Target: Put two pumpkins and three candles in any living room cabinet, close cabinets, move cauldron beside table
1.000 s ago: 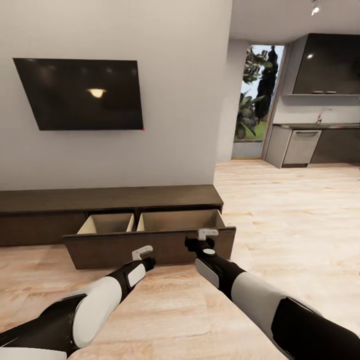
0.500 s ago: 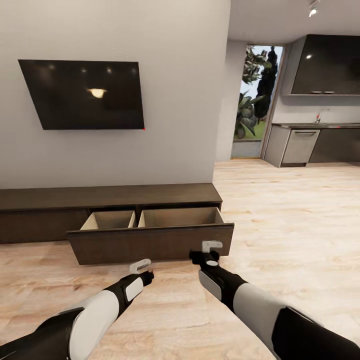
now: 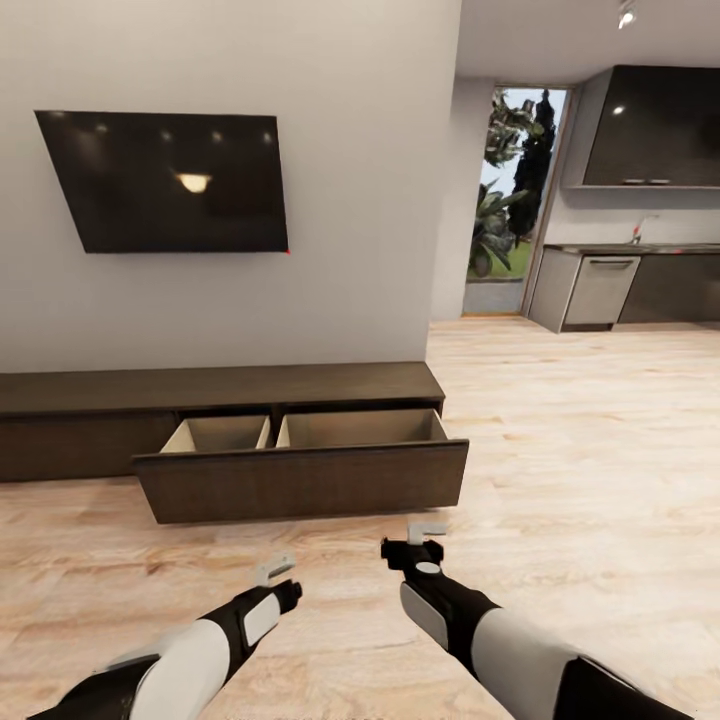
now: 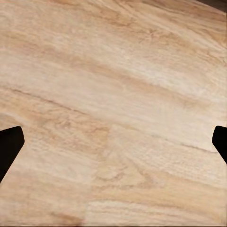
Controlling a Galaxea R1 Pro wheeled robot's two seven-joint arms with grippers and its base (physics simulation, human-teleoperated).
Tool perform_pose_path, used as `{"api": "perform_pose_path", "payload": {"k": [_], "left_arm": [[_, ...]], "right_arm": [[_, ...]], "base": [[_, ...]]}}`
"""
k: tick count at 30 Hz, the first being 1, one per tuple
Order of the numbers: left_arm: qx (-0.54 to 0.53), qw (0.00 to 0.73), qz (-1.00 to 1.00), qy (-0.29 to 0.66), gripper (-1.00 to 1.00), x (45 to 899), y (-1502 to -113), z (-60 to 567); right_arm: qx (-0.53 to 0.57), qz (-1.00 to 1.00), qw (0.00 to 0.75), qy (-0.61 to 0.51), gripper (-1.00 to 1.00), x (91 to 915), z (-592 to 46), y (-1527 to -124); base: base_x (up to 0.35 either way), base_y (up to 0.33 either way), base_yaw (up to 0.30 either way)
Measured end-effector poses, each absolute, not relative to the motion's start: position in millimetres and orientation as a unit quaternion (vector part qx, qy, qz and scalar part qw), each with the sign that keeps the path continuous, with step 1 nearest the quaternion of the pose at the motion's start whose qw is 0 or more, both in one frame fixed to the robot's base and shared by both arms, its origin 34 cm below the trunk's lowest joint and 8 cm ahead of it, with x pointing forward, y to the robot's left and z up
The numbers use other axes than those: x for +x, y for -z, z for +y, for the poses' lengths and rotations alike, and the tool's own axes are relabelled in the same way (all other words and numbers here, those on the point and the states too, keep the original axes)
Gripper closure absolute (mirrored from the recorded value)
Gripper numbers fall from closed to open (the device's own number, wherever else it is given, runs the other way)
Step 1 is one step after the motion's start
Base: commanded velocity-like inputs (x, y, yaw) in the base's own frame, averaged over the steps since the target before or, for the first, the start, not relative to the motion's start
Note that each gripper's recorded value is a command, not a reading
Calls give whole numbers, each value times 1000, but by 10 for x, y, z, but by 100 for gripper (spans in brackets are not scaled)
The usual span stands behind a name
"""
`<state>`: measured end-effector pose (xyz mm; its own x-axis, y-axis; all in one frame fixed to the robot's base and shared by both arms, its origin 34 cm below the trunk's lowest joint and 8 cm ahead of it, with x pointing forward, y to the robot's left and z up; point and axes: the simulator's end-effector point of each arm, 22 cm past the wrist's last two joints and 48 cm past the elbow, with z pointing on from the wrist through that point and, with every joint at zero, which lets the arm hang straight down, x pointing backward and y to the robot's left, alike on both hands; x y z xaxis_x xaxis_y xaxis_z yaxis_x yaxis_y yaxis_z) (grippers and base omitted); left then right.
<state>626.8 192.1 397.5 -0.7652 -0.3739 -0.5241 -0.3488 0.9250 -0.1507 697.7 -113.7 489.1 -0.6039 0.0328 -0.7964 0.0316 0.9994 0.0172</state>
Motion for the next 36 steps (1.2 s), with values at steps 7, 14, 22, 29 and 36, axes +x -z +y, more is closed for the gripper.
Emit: {"api": "perform_pose_path", "payload": {"k": [7, 14, 22, 29, 36], "left_arm": [[-195, 278, 940, 12, -100, 6040, -3666, 2027], [-192, 280, 940, 18, -100, 5982, -3487, 2027], [-184, 299, 935, 52, -100, 6044, -3346, 2136], [-183, 301, 935, 52, -100, 6013, -3192, 2177], [-184, 301, 934, 53, -100, 5973, -3036, 2178]], "right_arm": [[22, 898, 440, 3, -100, 6658, -1436, -4331], [0, 905, 425, -29, -100, 6461, -1395, -3986], [-3, 902, 430, -36, -100, 6422, -1353, -3825], [-4, 901, 432, -39, -100, 6390, -1325, -3684], [2, 888, 458, -42, -100, 6418, -1333, -3620]], "base": [[0, 0, 0], [0, 0, 0], [0, 0, 0], [0, 0, -7], [0, 0, -17]]}}
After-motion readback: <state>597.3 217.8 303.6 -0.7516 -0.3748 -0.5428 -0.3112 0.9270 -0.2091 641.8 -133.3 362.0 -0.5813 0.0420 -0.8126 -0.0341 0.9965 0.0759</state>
